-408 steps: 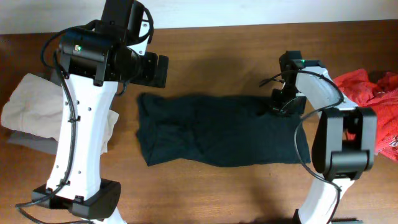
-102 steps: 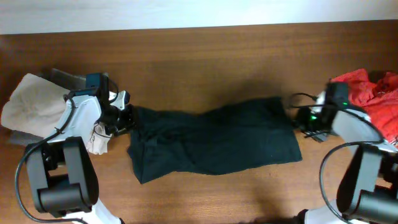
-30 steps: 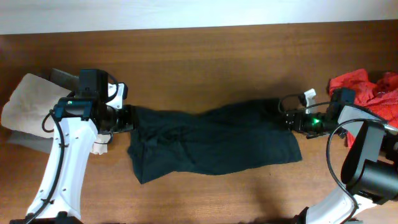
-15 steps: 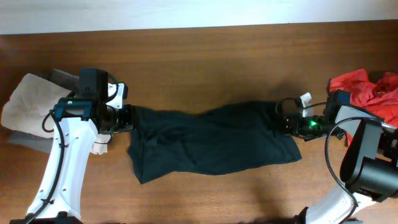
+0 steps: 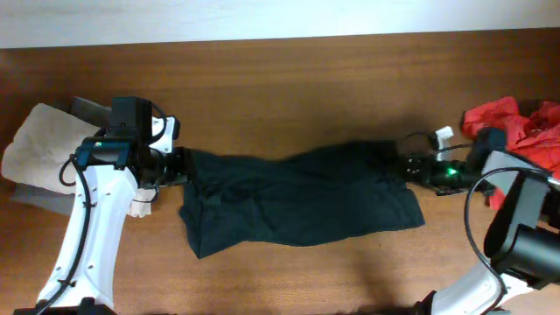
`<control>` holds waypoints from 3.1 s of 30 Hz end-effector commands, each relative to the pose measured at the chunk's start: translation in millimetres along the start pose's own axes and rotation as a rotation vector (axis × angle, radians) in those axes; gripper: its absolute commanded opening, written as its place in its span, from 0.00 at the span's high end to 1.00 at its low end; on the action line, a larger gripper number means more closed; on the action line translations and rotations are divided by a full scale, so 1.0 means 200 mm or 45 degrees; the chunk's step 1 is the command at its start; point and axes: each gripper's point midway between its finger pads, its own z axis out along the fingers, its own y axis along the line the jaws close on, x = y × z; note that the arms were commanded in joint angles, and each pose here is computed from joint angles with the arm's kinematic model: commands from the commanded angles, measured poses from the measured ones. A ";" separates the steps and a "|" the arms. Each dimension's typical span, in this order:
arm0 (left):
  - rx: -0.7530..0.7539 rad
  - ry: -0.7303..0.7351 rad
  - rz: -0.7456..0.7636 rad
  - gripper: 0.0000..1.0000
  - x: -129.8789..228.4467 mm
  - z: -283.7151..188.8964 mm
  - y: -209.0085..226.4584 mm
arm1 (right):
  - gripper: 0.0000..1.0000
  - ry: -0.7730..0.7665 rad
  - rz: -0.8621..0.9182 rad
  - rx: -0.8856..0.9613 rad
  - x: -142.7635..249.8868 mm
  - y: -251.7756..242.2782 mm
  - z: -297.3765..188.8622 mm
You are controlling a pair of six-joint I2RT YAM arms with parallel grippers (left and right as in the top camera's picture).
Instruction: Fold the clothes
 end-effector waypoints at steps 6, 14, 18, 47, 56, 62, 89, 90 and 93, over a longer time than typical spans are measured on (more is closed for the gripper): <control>0.051 0.009 0.007 0.43 0.02 0.00 -0.04 | 0.19 0.146 0.134 0.201 0.14 -0.24 -0.03; 0.051 0.010 0.007 0.43 0.02 0.00 -0.04 | 0.20 0.376 0.019 0.205 0.28 -0.14 0.17; 0.051 0.010 0.007 0.43 0.02 0.00 -0.04 | 0.29 0.473 0.006 0.253 0.36 -0.16 0.22; 0.046 0.013 0.006 0.43 0.02 0.00 -0.03 | 0.96 0.233 0.012 0.895 -0.24 0.11 -0.39; 0.031 0.012 0.006 0.43 0.02 0.00 -0.02 | 0.96 0.291 -0.076 0.896 -0.19 0.29 -0.26; -0.013 -0.032 -0.001 0.43 -0.02 -0.04 0.02 | 0.96 0.364 -0.177 0.869 -0.08 0.53 -0.12; -0.021 -0.221 -0.018 0.37 -0.13 -0.26 0.04 | 0.96 0.340 -0.628 0.482 0.51 1.64 0.57; -0.021 -0.221 -0.018 0.37 -0.13 -0.26 0.04 | 0.96 0.330 -0.621 0.472 0.52 1.66 0.57; -0.021 -0.221 -0.018 0.37 -0.13 -0.26 0.04 | 0.96 0.301 -0.598 0.438 0.53 1.70 0.63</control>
